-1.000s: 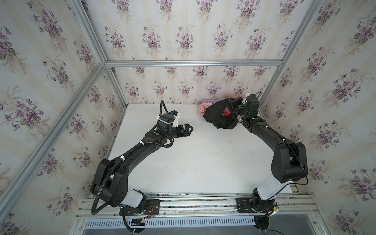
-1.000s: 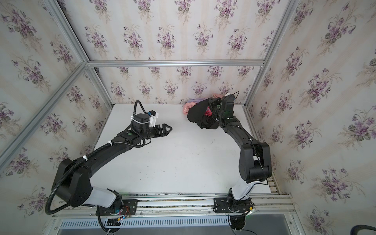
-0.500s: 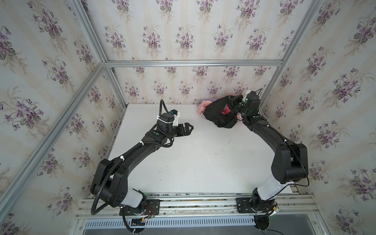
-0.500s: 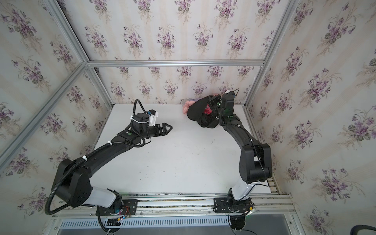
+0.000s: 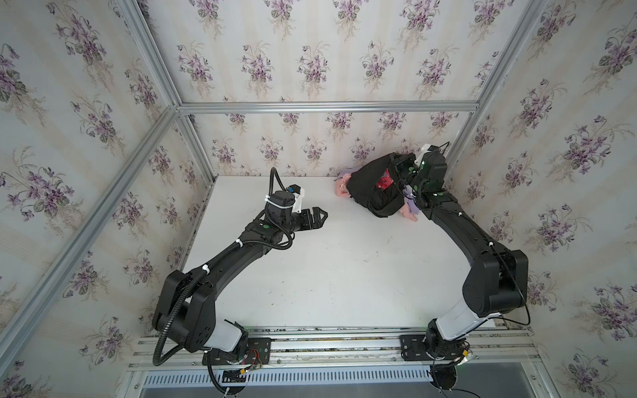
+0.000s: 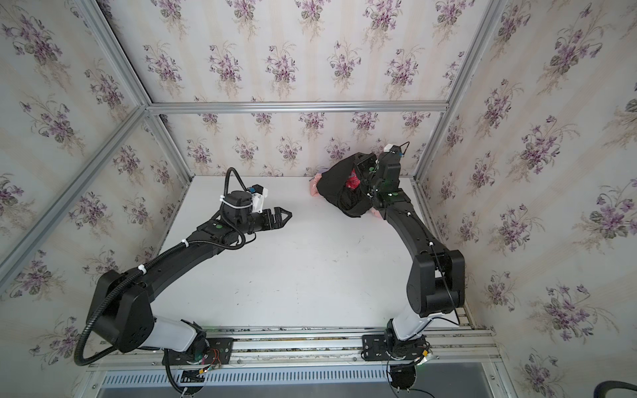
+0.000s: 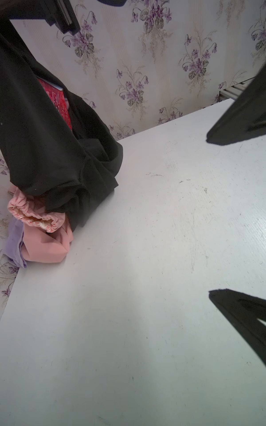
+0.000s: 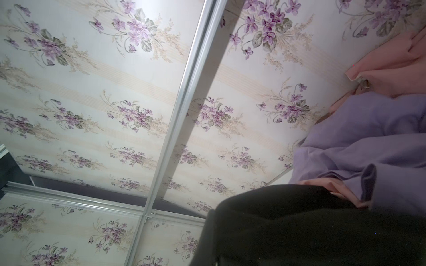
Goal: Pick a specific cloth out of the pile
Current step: 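Lift the black garment with the right gripper up off the pile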
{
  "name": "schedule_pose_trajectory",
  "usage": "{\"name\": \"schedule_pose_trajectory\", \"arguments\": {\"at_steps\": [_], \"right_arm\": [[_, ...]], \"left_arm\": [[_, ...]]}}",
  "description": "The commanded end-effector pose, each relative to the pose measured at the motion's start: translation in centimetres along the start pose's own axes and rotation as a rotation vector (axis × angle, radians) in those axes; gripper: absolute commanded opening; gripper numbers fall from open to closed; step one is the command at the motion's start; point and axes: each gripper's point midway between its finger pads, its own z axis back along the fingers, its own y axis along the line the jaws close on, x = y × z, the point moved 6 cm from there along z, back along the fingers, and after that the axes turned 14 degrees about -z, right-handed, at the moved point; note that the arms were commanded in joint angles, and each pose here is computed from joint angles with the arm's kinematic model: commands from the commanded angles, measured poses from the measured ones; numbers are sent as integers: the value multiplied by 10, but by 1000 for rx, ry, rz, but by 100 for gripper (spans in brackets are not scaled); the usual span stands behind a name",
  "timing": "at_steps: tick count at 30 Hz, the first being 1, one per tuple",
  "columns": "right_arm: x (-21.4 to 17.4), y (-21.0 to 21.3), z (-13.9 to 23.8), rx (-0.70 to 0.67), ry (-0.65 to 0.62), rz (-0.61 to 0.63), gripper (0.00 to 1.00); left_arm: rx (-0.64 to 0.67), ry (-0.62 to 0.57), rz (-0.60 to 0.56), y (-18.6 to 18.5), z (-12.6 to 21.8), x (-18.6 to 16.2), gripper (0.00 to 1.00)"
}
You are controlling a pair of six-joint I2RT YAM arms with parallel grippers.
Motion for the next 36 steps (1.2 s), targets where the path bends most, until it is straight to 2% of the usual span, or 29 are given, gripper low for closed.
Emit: {"name": "schedule_pose_trajectory", "arguments": {"at_steps": [1,36], "right_arm": [[5,35,8,117,-40,50,0],[-17,136,75,286,-105,283,0]], "left_arm": [[4,-32,-12,-1,3,6,100],[-3,-123,-26,-12,35,21,100]]}}
